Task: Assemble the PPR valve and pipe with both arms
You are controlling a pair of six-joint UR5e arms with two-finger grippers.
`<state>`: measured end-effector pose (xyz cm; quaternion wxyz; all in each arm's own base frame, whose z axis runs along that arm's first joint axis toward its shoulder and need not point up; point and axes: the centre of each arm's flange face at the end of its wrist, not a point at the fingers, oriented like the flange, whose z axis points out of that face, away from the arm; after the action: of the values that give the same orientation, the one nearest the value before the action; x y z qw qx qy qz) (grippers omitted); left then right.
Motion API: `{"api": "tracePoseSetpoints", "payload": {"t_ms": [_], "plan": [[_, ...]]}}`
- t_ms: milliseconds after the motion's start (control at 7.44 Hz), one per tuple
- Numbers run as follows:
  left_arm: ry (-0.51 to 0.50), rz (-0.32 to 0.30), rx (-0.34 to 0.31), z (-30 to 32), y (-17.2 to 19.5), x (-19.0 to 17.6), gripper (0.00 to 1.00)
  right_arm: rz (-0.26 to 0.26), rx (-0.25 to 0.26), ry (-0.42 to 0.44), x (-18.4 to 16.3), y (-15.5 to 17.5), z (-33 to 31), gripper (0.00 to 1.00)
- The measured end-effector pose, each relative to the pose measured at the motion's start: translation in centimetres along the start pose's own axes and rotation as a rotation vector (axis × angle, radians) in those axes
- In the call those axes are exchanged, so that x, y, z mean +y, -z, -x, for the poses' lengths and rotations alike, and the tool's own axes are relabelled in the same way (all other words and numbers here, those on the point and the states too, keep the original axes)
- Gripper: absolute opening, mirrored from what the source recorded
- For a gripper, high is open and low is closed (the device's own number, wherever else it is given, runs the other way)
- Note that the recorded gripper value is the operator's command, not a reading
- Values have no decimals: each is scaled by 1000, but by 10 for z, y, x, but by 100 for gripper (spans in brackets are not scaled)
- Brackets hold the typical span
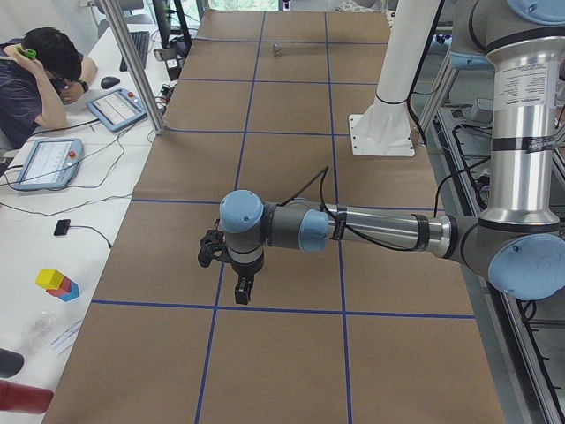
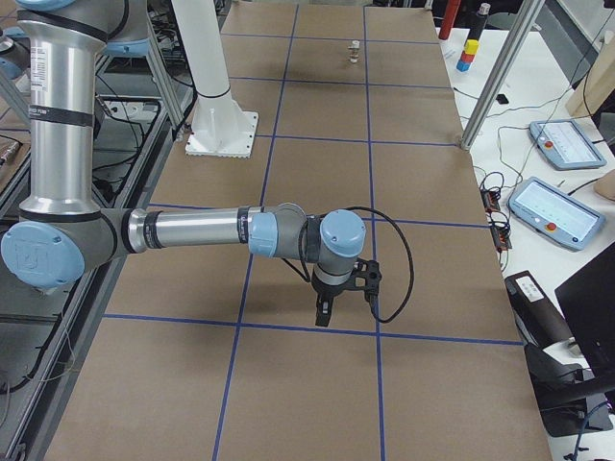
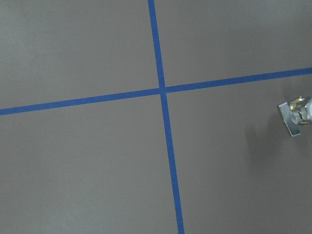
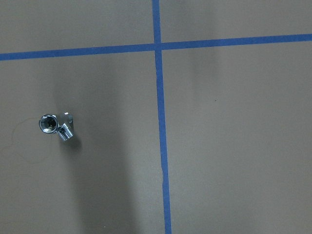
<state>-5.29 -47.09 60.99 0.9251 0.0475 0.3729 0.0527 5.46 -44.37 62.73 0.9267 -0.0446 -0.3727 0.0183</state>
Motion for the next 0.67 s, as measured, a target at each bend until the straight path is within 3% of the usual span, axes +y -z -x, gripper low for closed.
{"api": "tracePoseSetpoints", "payload": {"t_ms": [672], "plan": [[-7,-8,1,-4,4,-2,100,-3,-3,0,-1,0,0,100]]}}
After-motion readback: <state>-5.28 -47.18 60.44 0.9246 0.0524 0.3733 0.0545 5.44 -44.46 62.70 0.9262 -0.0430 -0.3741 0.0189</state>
